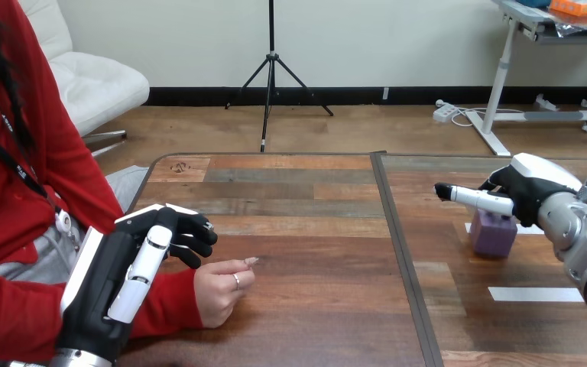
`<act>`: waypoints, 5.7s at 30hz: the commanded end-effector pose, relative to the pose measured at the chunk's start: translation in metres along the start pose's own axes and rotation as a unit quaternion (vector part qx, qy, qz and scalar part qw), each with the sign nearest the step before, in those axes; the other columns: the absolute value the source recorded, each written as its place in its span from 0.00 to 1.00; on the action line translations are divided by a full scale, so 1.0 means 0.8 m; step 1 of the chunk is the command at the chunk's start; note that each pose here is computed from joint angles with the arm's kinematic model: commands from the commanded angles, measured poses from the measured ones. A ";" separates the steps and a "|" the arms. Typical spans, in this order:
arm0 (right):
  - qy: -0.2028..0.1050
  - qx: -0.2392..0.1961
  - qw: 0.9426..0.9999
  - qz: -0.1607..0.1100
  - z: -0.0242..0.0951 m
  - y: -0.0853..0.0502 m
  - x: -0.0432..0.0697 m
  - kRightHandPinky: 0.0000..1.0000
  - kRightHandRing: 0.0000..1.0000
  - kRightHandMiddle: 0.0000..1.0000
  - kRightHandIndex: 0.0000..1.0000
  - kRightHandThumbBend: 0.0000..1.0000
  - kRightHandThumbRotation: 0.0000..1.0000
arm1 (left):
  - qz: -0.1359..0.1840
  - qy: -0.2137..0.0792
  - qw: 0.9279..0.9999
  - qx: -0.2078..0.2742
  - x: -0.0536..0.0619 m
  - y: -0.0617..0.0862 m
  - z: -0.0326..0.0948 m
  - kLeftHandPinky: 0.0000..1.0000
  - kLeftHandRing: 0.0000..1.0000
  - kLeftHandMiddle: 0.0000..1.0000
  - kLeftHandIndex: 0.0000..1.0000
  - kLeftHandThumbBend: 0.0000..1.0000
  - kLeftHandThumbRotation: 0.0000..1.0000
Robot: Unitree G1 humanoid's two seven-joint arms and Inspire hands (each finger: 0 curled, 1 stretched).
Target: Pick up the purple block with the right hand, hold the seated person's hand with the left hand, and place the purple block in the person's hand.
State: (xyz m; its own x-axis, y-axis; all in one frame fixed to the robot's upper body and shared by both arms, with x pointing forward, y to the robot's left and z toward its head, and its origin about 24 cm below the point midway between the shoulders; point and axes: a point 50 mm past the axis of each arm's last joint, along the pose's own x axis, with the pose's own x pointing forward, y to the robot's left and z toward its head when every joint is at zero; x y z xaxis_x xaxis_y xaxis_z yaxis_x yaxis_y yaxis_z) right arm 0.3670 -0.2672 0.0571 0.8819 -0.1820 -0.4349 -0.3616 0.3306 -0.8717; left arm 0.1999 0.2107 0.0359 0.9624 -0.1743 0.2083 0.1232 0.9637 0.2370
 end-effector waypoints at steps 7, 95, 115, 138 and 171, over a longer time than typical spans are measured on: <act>-0.011 -0.010 1.000 -0.012 0.009 -0.013 0.001 0.53 0.69 0.71 0.69 0.86 1.00 | -0.003 -0.044 0.999 0.012 0.020 0.006 0.016 0.45 0.52 0.55 0.51 0.41 0.97; -0.064 0.027 0.993 -0.098 0.025 -0.054 -0.004 0.66 0.75 0.77 0.74 0.96 1.00 | -0.012 -0.044 0.999 0.005 0.019 0.003 0.009 0.43 0.49 0.52 0.49 0.33 0.96; -0.016 -0.007 1.000 -0.022 0.012 -0.047 -0.002 0.80 0.92 0.91 0.89 1.00 0.76 | -0.011 -0.042 0.999 0.014 0.017 0.005 0.010 0.44 0.49 0.51 0.49 0.35 0.97; 0.006 -0.074 0.997 0.012 -0.004 -0.018 -0.001 0.94 0.97 0.97 0.95 1.00 0.97 | -0.009 -0.035 0.999 0.019 0.013 0.006 0.009 0.44 0.48 0.51 0.49 0.42 0.98; 0.024 -0.030 0.998 0.042 -0.007 -0.007 -0.001 0.88 0.93 0.92 0.90 1.00 0.82 | -0.008 -0.033 0.999 0.023 0.011 0.007 0.010 0.45 0.49 0.51 0.50 0.43 0.98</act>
State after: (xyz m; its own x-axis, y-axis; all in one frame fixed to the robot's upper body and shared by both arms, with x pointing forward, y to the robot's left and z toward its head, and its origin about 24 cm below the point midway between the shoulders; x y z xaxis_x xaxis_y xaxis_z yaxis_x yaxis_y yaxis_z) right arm 0.3601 -0.2755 0.0499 0.8262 -0.2053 -0.5246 -0.4668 0.2719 -0.8415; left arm 0.1996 0.2108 0.0330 0.9579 -0.1978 0.2080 0.1432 0.9573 0.2510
